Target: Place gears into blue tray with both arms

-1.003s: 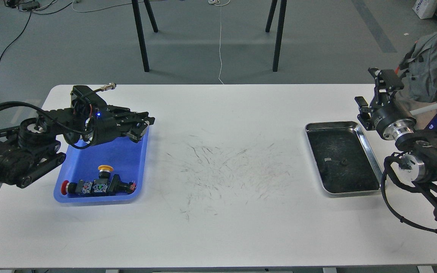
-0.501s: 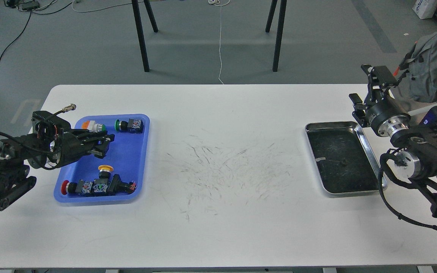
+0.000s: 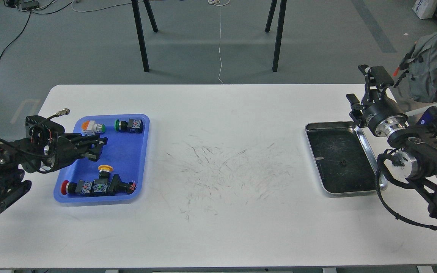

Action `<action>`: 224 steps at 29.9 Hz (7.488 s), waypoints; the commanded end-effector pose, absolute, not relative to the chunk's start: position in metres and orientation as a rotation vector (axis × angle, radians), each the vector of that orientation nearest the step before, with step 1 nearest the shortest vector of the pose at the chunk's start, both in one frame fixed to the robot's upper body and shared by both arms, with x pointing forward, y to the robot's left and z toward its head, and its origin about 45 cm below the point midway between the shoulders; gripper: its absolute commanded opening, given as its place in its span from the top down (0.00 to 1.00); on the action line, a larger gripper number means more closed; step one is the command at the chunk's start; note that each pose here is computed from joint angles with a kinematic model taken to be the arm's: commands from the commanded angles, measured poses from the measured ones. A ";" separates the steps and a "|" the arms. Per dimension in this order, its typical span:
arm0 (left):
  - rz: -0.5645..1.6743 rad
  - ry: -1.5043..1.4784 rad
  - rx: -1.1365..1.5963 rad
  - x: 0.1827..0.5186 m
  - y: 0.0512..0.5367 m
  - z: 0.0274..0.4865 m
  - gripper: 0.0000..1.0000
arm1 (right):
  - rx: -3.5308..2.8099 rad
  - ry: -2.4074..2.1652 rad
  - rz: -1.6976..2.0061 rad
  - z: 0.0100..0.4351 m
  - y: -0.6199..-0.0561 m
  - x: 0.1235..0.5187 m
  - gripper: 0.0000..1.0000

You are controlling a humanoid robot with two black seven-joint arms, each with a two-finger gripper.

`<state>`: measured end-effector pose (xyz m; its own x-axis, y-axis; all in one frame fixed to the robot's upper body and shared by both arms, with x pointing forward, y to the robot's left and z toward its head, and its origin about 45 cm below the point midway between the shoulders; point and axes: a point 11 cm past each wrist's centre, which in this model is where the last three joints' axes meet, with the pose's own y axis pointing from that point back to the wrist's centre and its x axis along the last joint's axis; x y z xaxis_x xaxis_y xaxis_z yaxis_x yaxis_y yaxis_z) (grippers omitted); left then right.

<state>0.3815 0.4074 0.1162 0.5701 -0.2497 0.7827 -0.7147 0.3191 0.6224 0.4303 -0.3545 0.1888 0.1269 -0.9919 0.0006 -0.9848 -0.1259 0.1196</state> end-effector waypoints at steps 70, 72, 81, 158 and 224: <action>1.179 -0.261 0.086 0.507 0.230 0.274 0.07 | 2.173 -1.134 0.164 0.198 -0.381 0.349 0.01; 1.158 -0.180 0.010 0.506 0.226 0.278 0.03 | 2.152 -1.074 0.208 0.199 -0.381 0.348 0.01; 1.109 -0.048 -0.089 0.502 0.216 0.275 0.01 | 2.057 -0.856 0.423 0.207 -0.387 0.348 0.01; 1.109 0.063 -0.170 0.497 0.230 0.264 0.01 | 1.614 -0.054 0.786 0.141 -0.370 0.368 0.39; 1.176 0.021 -0.148 0.498 0.275 0.274 0.01 | 2.006 -0.162 1.433 0.173 -0.131 0.395 0.99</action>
<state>0.4976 0.2742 0.2740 0.3876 0.9169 -0.0948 -0.9199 0.3780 -0.1048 0.4087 -0.1424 0.1865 0.3702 0.2649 0.8904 -0.5001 -0.7509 0.4313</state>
